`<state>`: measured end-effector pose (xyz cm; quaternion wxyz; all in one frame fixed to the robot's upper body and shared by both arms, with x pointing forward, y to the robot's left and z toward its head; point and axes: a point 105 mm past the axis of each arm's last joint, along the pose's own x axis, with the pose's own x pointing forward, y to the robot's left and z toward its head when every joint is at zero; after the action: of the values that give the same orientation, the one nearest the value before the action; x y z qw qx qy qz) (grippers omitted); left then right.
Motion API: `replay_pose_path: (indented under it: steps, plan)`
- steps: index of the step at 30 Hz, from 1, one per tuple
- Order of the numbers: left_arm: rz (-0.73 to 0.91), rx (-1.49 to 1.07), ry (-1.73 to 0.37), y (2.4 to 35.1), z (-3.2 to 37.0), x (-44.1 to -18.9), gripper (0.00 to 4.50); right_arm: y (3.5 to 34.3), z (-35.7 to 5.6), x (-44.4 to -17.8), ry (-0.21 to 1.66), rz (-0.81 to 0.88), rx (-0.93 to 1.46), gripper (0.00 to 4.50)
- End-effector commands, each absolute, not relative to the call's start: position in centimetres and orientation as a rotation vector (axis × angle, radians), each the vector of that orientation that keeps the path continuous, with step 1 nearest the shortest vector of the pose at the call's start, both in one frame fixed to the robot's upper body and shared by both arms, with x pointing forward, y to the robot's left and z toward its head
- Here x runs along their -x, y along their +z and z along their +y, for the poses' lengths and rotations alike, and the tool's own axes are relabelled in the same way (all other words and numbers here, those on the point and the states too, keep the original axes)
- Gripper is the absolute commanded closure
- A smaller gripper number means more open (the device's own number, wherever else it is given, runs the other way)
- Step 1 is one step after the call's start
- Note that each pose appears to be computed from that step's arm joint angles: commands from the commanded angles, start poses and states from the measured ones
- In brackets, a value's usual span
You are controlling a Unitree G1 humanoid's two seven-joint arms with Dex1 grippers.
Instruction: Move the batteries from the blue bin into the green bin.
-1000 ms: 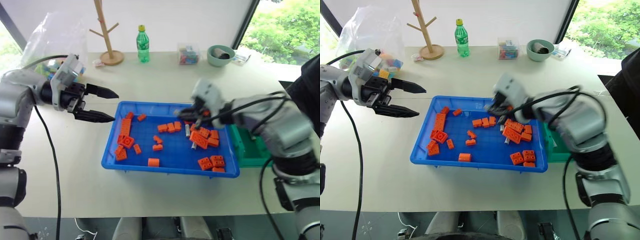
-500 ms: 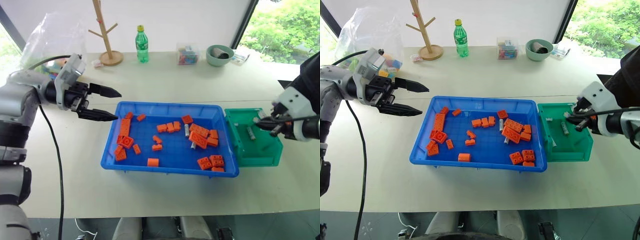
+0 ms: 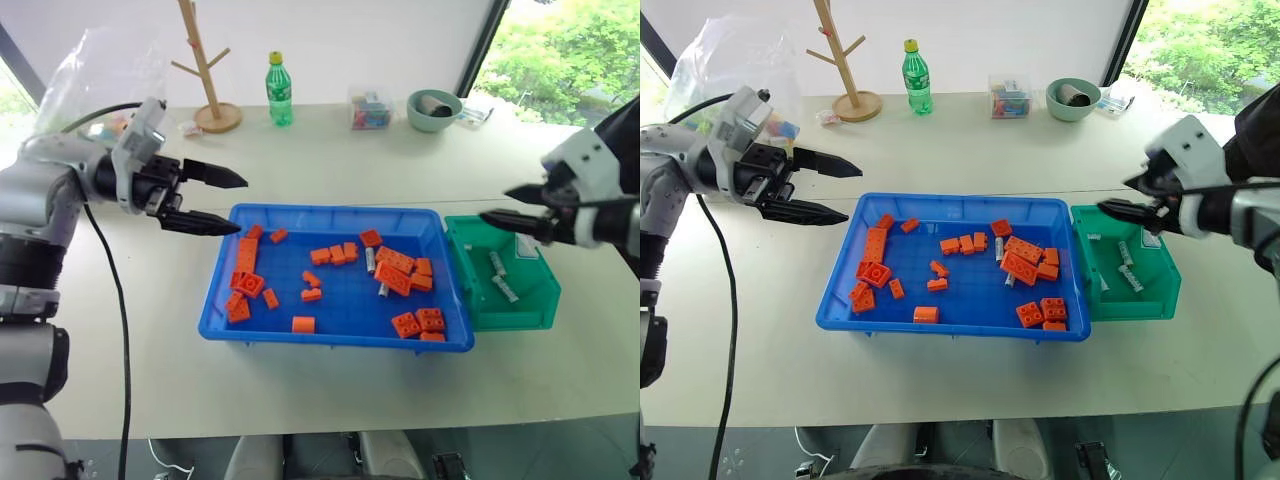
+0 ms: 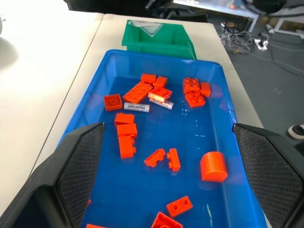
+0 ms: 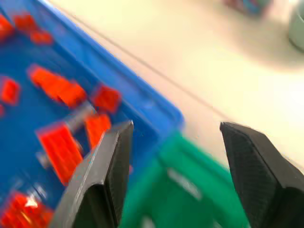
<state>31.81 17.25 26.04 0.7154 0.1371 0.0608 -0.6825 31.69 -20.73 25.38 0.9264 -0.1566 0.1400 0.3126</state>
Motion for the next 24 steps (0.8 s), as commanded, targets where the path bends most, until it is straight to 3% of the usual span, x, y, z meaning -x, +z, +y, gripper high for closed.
replay_pose_path:
  steps: [1,11,18,24]
  plan:
    - [0.076,-0.325,-1.508,27.6,17.4,-31.5,0.0,24.0,-17.4,-31.6,0.726,0.32,0.33,1.53]
    - [0.084,-0.334,-1.497,27.3,17.7,-31.4,0.0,19.4,-13.1,-30.7,0.84,0.41,0.336,1.53]
    - [0.08,-0.332,-1.498,27.3,17.6,-31.4,0.0,20.5,-11.1,-34.8,0.678,0.411,0.219,1.53]
    - [0.076,-0.329,-1.496,27.3,17.7,-31.3,0.0,18.7,-7.9,-33.5,0.722,0.575,0.147,1.53]
